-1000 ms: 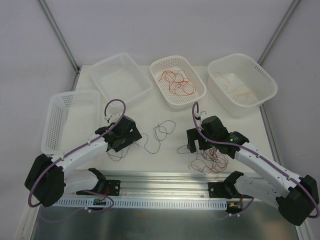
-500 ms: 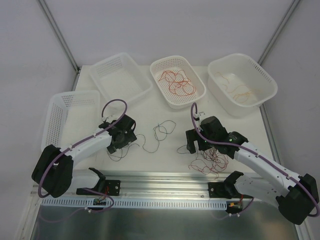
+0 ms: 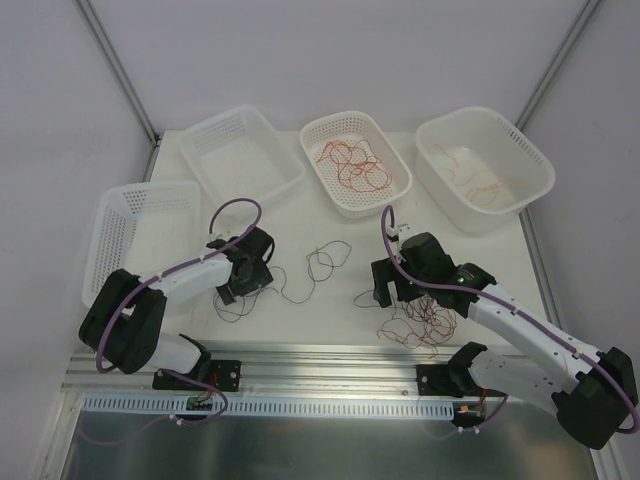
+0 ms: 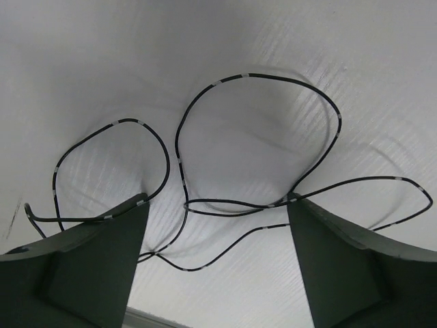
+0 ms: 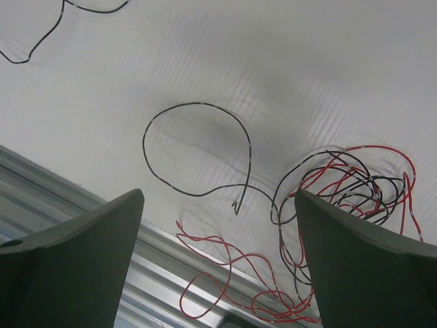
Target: Untangle the cables
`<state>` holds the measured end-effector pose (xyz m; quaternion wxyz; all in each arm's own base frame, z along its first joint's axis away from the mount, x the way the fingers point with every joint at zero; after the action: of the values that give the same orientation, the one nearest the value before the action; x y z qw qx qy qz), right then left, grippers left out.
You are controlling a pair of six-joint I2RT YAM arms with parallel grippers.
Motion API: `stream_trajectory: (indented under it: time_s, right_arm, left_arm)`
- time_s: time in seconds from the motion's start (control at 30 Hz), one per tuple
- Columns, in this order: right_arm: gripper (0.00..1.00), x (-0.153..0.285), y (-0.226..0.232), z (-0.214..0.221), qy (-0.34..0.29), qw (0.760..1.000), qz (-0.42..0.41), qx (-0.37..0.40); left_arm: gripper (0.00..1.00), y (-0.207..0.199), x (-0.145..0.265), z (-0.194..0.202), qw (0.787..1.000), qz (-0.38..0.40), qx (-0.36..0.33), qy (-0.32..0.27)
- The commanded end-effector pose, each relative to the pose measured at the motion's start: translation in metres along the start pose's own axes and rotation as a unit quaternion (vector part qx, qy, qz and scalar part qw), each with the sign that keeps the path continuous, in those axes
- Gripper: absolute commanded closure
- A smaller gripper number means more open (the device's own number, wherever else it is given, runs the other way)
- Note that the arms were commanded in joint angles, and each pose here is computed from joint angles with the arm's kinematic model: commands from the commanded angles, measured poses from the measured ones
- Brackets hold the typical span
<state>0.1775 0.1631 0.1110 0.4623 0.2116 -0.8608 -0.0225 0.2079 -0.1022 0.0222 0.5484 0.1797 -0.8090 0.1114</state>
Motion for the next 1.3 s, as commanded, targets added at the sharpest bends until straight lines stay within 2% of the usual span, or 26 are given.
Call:
stream_trajectory:
  time_s: [0.0,0.07,0.17,0.2,0.3,0.33,0.47,0.6,0.8,1.0,1.27]
  right_arm:
    - [0.03,-0.001,0.001,0.001,0.0,1.0,-0.004,0.006]
    - [0.03,-0.001,0.001,0.001,0.001,1.0,-0.004,0.007]
    - [0.03,-0.001,0.001,0.001,0.001,1.0,-0.003,0.008]
    - [0.03,-0.001,0.001,0.001,0.0,1.0,-0.002,0.008]
    - [0.03,-0.001,0.001,0.001,0.0,1.0,-0.003,0.007]
    - [0.03,-0.001,0.001,0.001,0.001,1.0,-0.001,0.007]
    - [0.03,-0.002,0.001,0.002,0.003,1.0,-0.002,0.008]
    - [0.03,0.0,0.0,0.002,0.002,1.0,0.002,0.008]
    - [0.03,0.004,-0.006,0.001,-0.003,1.0,0.019,0.008]
    - [0.03,0.01,-0.009,0.0,-0.011,1.0,0.025,0.007]
    - [0.03,0.021,-0.007,-0.008,-0.031,0.999,0.016,0.006]
  left_arm:
    - [0.23,-0.006,-0.004,0.001,1.0,0.007,-0.004,0.014]
    - [0.3,-0.006,-0.007,0.004,1.0,0.005,-0.005,0.023]
    - [0.46,-0.007,-0.009,0.009,0.999,0.005,-0.008,0.032]
    - [0.55,-0.007,-0.01,0.009,0.999,0.007,-0.007,0.033]
    - [0.7,-0.008,-0.01,0.011,0.999,0.011,-0.011,0.038]
    - [0.79,-0.01,-0.009,0.01,0.999,0.015,-0.011,0.036]
    - [0.99,-0.019,-0.001,0.003,0.999,0.037,-0.019,0.028]
    - [1.0,-0.036,0.018,-0.01,0.996,0.08,-0.037,0.01]
    - [1.0,-0.072,0.07,-0.04,0.982,0.175,-0.059,-0.034]
    - [1.0,-0.1,0.147,-0.087,0.955,0.265,-0.072,-0.108]
    - [1.0,-0.116,0.244,-0.159,0.918,0.312,-0.101,-0.223]
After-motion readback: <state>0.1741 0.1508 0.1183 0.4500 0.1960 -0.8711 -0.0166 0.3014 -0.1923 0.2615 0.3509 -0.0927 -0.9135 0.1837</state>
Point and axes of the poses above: each gripper's point midway between its finger pads, its own x axis back along the fingers, its own y axis along the line the jaws close on, z = x × y, the point moved 1 cm from there along x, back along the fingers, and after that the axes turned 7 degrees about -x, right-handed, at the moved point
